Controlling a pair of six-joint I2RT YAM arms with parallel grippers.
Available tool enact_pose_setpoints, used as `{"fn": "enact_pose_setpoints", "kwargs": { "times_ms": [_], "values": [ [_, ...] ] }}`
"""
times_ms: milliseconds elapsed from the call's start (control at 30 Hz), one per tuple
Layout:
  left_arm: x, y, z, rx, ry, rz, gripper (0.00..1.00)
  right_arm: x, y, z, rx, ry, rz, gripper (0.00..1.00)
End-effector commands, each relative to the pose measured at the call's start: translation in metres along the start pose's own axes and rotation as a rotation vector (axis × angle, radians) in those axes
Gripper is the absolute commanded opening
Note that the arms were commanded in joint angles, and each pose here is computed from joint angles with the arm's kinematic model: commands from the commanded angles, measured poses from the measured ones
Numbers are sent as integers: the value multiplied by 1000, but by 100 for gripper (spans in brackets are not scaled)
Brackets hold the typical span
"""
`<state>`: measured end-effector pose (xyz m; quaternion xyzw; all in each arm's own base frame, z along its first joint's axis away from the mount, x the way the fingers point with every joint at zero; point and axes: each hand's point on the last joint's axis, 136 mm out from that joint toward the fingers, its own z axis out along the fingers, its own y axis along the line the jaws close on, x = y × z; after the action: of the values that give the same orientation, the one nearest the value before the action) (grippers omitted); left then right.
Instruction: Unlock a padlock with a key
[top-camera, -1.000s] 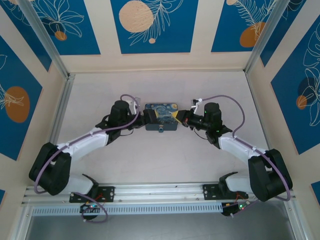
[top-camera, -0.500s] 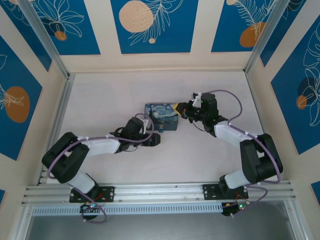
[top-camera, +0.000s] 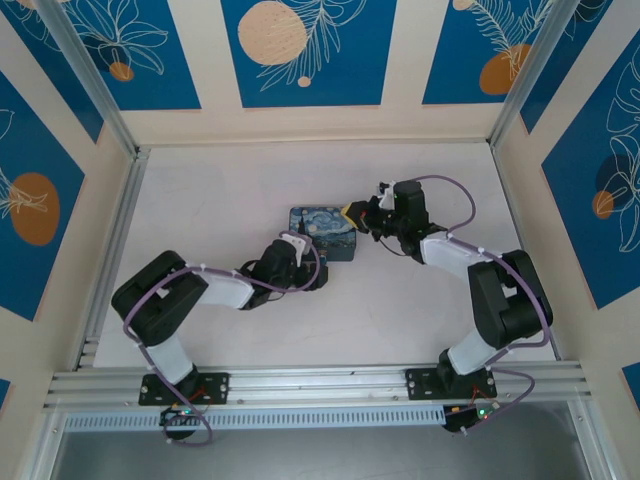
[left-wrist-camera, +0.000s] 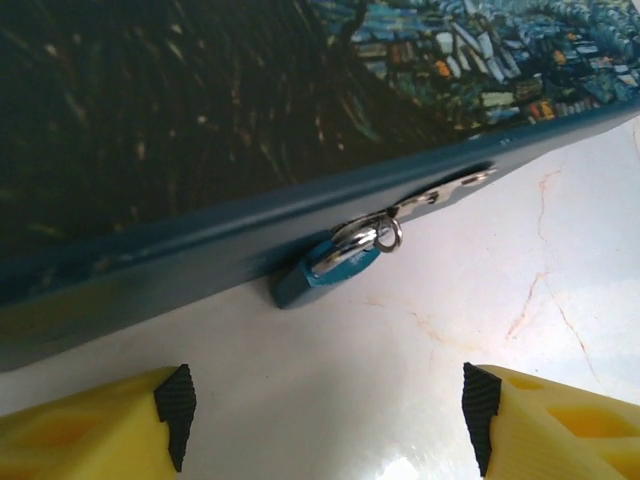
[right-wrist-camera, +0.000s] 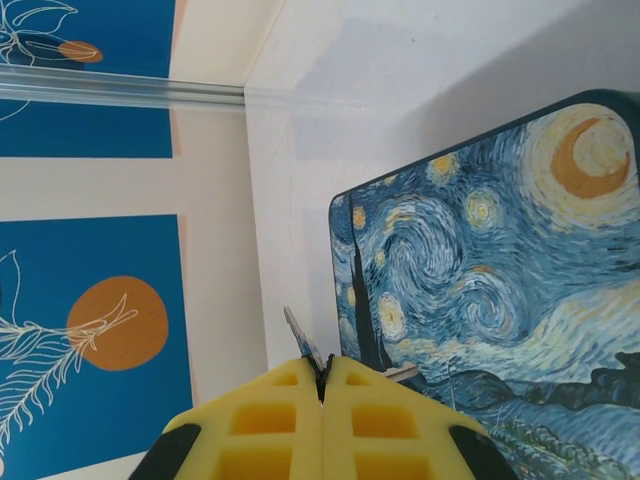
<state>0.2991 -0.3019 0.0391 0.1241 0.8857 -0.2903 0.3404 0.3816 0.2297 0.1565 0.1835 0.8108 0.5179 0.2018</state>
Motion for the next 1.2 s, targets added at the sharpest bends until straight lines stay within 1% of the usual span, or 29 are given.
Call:
{"fn": "enact_pose_setpoints", "kwargs": {
  "times_ms": [0,200,333,567,767,833,933,1033,1167],
  "values": [
    [-5,-2,9,11,-49,39,72,-3,6,6,-11,13,-8,0],
    [-4,-6,25,51,-58,27,71,-3,-7,14,4,18,9,0],
    [-6,-20,35,122,-50,-6,71,-4,-15,17,22,20,18,0],
    [-19,-44,39,249,-75,-92,72,-9,-22,20,30,17,29,0],
    [-23,-49,45,291,-94,-162,71,-9,-24,23,29,25,30,0],
    [-22,-47,47,282,-96,-173,71,-10,-27,25,33,26,35,0],
    [-15,-34,50,212,-87,-162,71,-10,-31,26,35,27,47,0],
    [-10,-21,53,129,-83,-128,71,-12,-32,27,31,22,53,0],
    [-4,-10,58,32,-61,-37,71,-11,-33,27,33,22,59,0]
  ]
}}
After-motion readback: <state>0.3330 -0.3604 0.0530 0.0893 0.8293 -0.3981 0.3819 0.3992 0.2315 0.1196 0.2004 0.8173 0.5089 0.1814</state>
